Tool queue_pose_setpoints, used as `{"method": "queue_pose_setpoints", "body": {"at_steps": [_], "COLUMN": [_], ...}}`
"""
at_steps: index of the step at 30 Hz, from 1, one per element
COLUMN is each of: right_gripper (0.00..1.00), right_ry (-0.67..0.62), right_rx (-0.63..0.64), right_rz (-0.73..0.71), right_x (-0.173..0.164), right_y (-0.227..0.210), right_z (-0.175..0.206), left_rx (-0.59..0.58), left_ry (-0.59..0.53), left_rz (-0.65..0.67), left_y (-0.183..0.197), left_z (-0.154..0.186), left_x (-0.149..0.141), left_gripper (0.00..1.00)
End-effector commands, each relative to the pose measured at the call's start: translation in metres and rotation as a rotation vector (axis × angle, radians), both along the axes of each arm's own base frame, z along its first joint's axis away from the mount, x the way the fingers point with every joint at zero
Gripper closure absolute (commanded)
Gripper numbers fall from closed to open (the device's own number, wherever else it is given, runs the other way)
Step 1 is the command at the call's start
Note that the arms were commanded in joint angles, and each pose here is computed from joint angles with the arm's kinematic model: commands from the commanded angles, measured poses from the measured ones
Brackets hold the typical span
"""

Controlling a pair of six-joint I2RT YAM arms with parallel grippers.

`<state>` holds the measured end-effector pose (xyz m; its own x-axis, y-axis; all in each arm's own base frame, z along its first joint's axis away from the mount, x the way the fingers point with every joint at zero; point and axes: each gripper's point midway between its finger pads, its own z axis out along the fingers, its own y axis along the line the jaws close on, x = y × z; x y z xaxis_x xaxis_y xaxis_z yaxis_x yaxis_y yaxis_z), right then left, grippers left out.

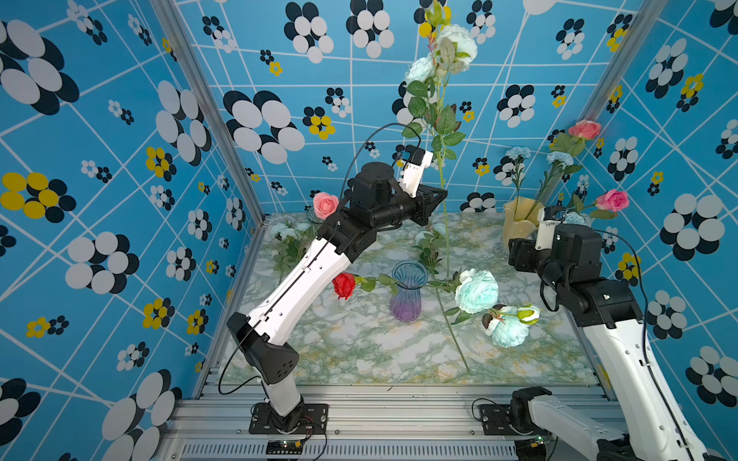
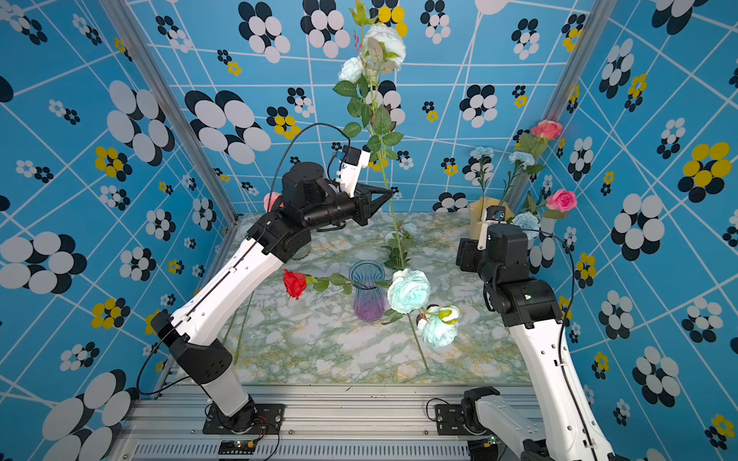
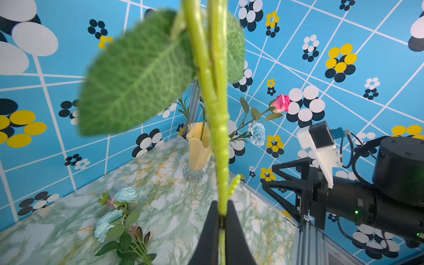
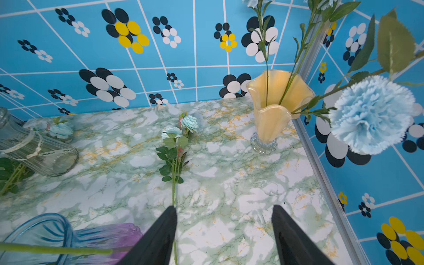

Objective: Pick out blue flowers from the vase
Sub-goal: Pick up the flower from the vase, then place the flower at the center of the board.

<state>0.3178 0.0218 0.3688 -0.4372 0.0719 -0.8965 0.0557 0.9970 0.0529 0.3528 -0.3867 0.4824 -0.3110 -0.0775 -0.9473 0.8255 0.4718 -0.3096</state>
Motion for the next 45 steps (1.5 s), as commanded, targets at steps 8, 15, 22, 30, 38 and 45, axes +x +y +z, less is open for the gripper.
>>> {"method": "queue_pose_setpoints", "body": {"at_steps": [8, 15, 22, 30, 38, 45], "right_gripper": [0.40, 0.47, 0.61, 0.52, 0.57, 0.62], "right_ry": [-0.068, -0.067, 0.000, 0.028, 0.025, 0.036], "right_rx": [0.232, 0.367, 0.385, 0.401, 0.497, 0.520], "right_rz": [0.476, 0.684, 0.722, 0.627, 0.683, 0.710], "right_x": [-0.011, -0.015, -0.015, -0.016, -0.021, -0.021], "right_y": [0.086, 0.122, 0.129, 0.103, 0.105, 0.108], "right_z": [0.046, 0.057, 0.037, 0.010, 0.006, -0.004], "left_rx": [0.032, 0.037, 0.019, 0.006, 0.029, 0.066], "left_ry": [0.029, 0.069, 0.077, 0.118, 0.160, 0.189], "left_rz": [-0.107, -0.250, -0.381, -0.432, -0.467, -0.496], "left_y": [-0.051, -0.077, -0.087, -0.078, -0.085, -0.089], "left_z": [-0.030, -0.045, -0.046, -0.046, -0.059, -0.073], "left_x": [0.006, -0.002, -0.016, -0.012, -0.013, -0.019], "left_gripper": [1.00, 1.00, 1.00, 1.00, 1.00, 1.00]}}
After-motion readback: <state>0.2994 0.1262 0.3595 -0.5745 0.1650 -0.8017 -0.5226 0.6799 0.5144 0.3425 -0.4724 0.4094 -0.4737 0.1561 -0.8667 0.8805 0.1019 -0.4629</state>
